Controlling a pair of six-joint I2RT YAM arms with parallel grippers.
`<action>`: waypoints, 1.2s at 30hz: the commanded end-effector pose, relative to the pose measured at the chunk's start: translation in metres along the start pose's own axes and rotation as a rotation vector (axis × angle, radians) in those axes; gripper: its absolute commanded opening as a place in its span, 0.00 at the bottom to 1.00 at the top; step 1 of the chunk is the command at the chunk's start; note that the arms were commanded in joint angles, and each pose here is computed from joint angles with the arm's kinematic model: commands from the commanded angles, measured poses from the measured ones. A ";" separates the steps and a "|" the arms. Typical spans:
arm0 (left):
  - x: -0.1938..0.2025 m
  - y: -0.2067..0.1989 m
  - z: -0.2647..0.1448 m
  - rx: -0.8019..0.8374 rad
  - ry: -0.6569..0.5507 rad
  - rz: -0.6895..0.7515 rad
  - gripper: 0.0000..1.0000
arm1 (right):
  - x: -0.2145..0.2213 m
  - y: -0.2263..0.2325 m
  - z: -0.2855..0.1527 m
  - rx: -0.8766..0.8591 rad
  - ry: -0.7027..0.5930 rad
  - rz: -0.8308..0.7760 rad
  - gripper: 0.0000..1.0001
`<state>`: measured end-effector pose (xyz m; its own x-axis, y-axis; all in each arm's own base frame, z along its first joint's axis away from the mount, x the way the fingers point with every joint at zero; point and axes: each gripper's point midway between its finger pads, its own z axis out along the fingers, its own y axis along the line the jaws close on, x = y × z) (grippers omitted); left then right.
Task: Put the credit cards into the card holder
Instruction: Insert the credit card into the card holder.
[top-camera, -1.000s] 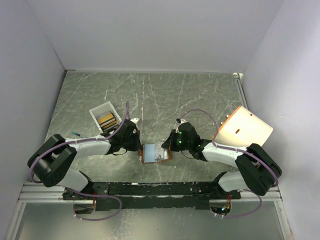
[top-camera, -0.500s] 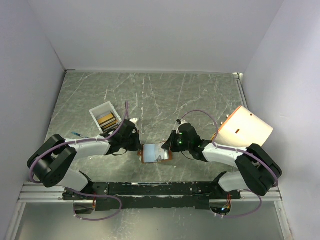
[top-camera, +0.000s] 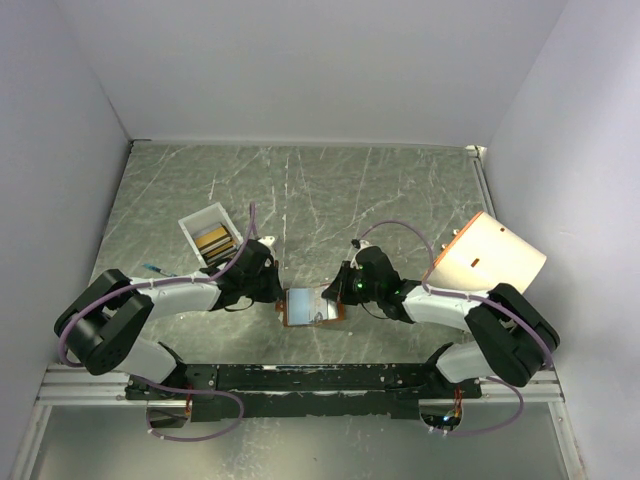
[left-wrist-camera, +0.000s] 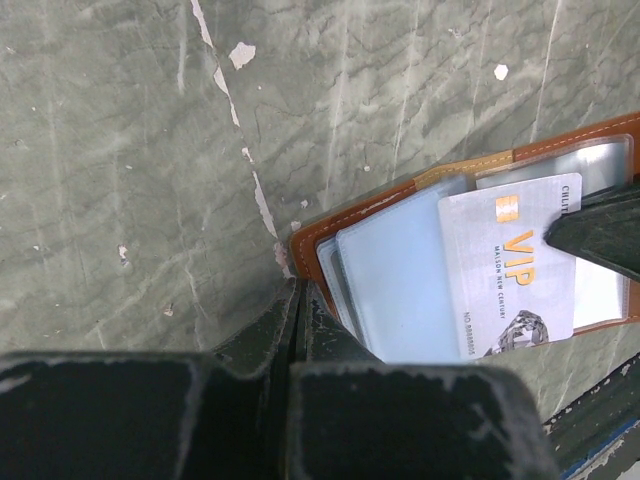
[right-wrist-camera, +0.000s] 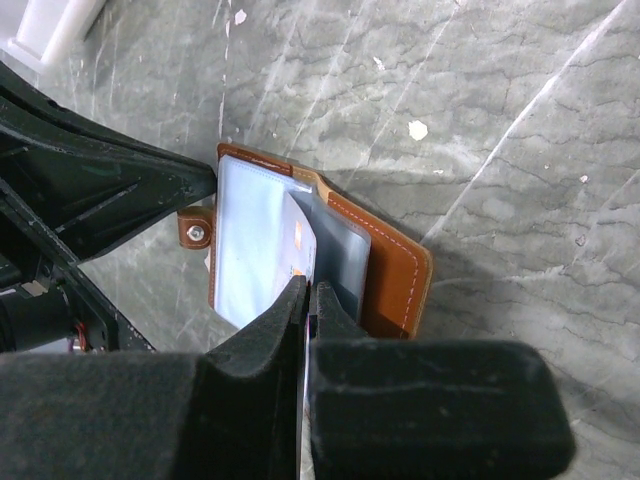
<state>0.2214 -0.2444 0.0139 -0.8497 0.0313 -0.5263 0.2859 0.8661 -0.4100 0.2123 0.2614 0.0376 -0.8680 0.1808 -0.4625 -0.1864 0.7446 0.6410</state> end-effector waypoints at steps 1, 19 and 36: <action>0.028 0.011 -0.002 -0.020 0.089 -0.010 0.07 | 0.010 -0.013 0.000 0.037 0.029 -0.001 0.00; 0.029 0.007 -0.006 0.007 0.087 -0.016 0.07 | 0.010 -0.015 0.003 0.073 0.062 -0.020 0.14; 0.015 -0.017 -0.034 0.097 0.032 -0.053 0.08 | 0.009 -0.022 -0.006 0.157 0.104 -0.056 0.26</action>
<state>0.1963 -0.2372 0.0253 -0.8711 0.0135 -0.4910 0.2763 0.8400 -0.4670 0.2053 0.2500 0.0227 -0.9050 0.0971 -0.4143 -0.1635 0.8195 0.5492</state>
